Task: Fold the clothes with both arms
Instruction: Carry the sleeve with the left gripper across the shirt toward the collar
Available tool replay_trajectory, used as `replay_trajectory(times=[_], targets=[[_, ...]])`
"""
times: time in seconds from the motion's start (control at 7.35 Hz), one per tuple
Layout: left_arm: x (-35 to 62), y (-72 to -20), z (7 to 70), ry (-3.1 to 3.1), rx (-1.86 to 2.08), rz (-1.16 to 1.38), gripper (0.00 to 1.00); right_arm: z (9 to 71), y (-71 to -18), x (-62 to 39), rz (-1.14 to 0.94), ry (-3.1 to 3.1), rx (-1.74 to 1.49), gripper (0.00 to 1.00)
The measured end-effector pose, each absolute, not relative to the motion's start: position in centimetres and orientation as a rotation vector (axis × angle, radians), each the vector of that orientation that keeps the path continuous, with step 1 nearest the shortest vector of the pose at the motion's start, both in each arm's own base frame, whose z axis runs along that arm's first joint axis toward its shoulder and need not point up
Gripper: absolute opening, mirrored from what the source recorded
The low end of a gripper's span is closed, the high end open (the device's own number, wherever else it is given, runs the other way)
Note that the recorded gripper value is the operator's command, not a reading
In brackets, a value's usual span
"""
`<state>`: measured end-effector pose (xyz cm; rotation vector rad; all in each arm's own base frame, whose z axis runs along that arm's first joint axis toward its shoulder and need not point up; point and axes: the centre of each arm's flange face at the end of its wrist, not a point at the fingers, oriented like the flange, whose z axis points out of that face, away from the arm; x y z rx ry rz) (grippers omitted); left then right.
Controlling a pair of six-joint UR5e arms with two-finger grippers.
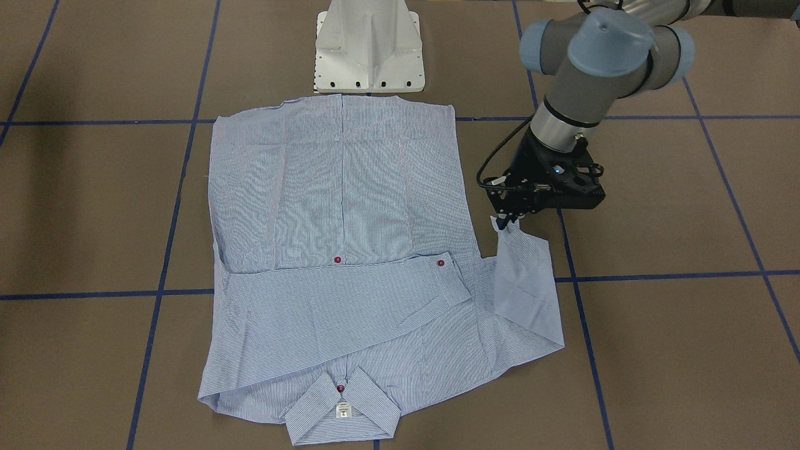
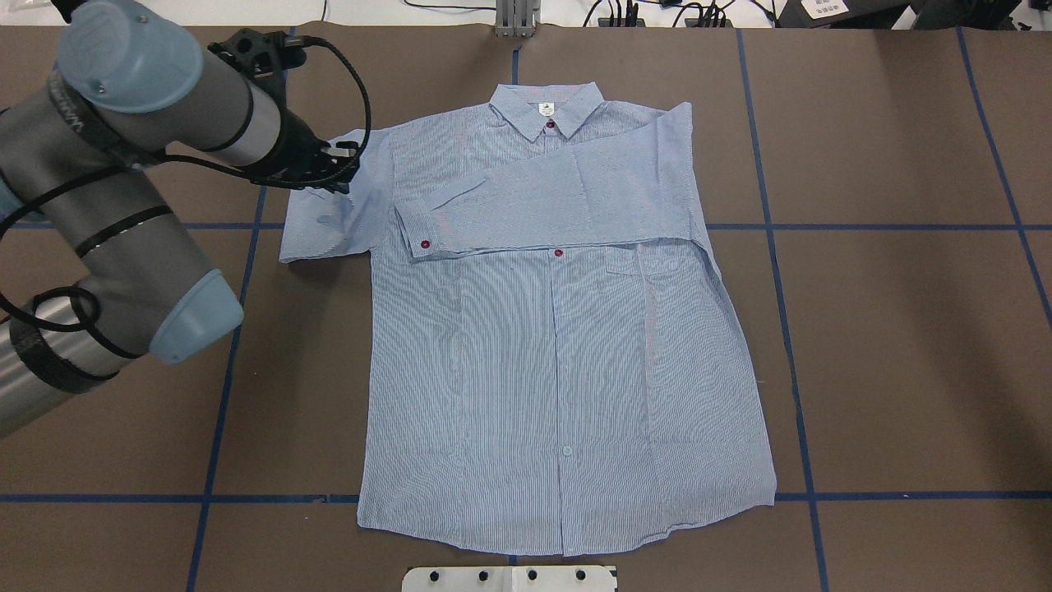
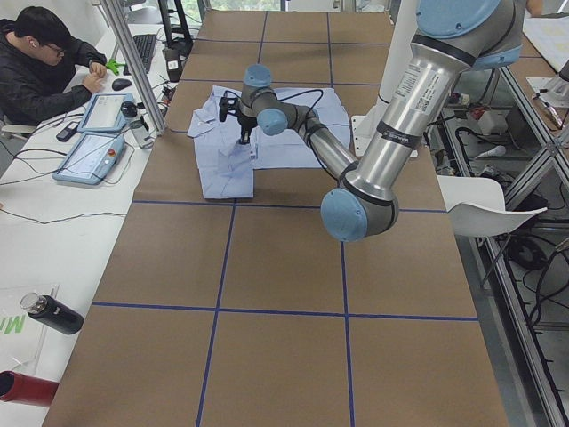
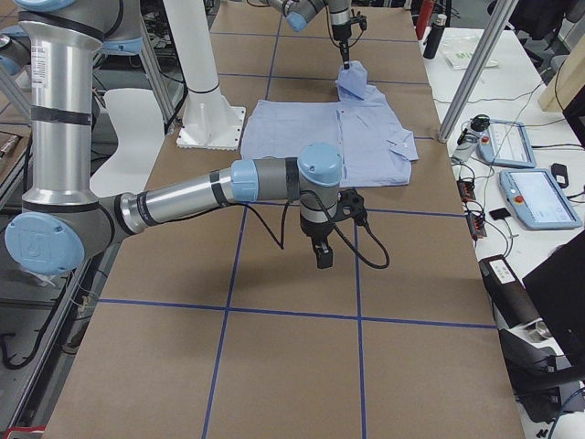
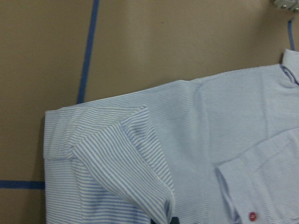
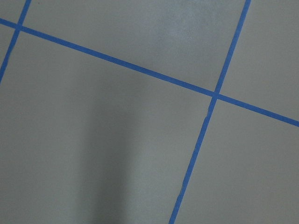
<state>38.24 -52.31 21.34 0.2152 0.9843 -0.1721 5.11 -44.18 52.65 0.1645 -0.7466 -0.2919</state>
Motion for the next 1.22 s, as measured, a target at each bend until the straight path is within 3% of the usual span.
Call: replay_trajectory(times=[0.41, 0.68, 1.22], targets=[[42.9, -51.3, 12.3, 0.991, 0.182, -0.218, 0.00, 52.6, -44.2, 5.1, -0.291, -0.747, 0.165, 1.00], [46.8, -53.9, 7.8, 0.976, 0.147, -0.291, 0.00, 52.6, -44.2, 5.1, -0.290, -0.747, 0.165, 1.00], [52.7, -55.8, 3.8, 0.942, 0.092, -0.353, 0.00, 52.6, -44.2, 5.1, -0.289, -0.747, 0.165, 1.00]])
